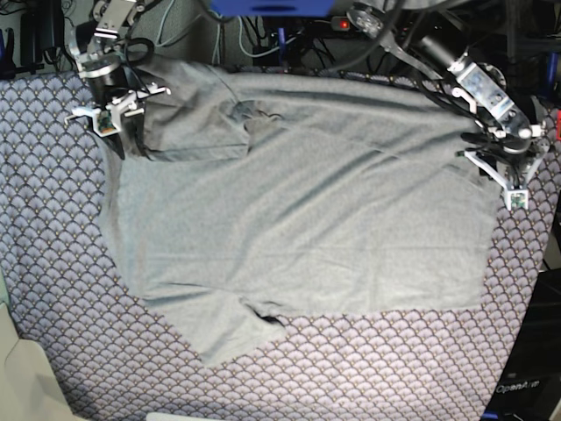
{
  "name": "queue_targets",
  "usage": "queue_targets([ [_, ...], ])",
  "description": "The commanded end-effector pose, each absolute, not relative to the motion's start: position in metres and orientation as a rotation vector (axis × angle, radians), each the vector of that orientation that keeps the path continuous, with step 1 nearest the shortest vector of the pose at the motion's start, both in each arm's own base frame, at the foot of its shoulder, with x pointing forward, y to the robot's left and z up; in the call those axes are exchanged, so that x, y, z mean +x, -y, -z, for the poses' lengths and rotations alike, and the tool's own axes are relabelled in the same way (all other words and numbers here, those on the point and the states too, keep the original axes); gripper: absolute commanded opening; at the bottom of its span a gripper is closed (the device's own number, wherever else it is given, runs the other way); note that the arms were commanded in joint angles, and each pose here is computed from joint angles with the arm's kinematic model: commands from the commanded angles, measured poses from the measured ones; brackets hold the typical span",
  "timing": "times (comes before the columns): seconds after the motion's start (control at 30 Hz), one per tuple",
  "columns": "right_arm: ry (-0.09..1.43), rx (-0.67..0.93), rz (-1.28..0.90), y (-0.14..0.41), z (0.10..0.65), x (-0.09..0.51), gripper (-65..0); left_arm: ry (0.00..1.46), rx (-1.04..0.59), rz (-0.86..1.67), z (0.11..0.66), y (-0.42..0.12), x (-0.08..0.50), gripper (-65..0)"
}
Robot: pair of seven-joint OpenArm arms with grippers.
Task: Fold the T-shirt properly
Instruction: 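Slide both grippers along the shirt sides toward the hem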
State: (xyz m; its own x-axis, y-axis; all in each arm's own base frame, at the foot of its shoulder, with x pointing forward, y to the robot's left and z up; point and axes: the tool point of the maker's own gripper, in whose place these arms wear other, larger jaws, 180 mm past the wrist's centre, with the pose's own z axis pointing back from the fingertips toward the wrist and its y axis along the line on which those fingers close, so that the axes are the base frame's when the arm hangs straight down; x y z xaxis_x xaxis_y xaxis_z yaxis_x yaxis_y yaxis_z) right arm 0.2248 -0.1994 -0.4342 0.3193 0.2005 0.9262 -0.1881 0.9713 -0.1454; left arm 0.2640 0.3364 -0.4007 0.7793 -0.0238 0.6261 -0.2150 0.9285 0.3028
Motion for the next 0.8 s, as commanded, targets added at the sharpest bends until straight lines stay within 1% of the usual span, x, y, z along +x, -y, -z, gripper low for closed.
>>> queue_targets([
  [0.0, 1.204, -0.014, -0.269, 0.199, 0.436, 0.224, -44.1, 0.723, 0.4, -0.109, 0.385, -0.343, 0.274, -43.2],
  [0.07, 1.204, 0.004, -0.287, 0.191, 0.436, 0.226, -46.9, 0.723, 0.4, -0.109, 0.385, -0.343, 0.274, -43.2],
  [0.1, 1.194, 0.012, -0.299, 0.189, 0.438, 0.224, -50.0, 0.723, 0.4, -0.109, 0.385, -0.343, 0.274, -43.2],
  [0.2, 1.177, 0.037, -0.335, 0.177, 0.443, 0.222, -62.6, 0.723, 0.4, -0.109, 0.385, -0.343, 0.274, -43.2],
  [0.23, 1.165, 0.037, -0.352, 0.175, 0.445, 0.222, -65.0, 0.723, 0.4, -0.109, 0.385, -0.343, 0.274, -43.2],
  [0.33, 1.144, 0.031, -0.382, 0.171, 0.448, 0.221, -65.0, 0.723, 0.4, -0.109, 0.385, -0.343, 0.274, -43.2],
  [0.57, 1.218, -0.002, -0.394, 0.173, 0.426, 0.249, -65.0, 0.723, 0.4, -0.109, 0.385, -0.343, 0.274, -43.2],
  [0.77, 1.272, -0.059, -0.357, 0.194, 0.409, 0.271, -65.0, 0.723, 0.4, -0.109, 0.385, -0.343, 0.274, -43.2],
])
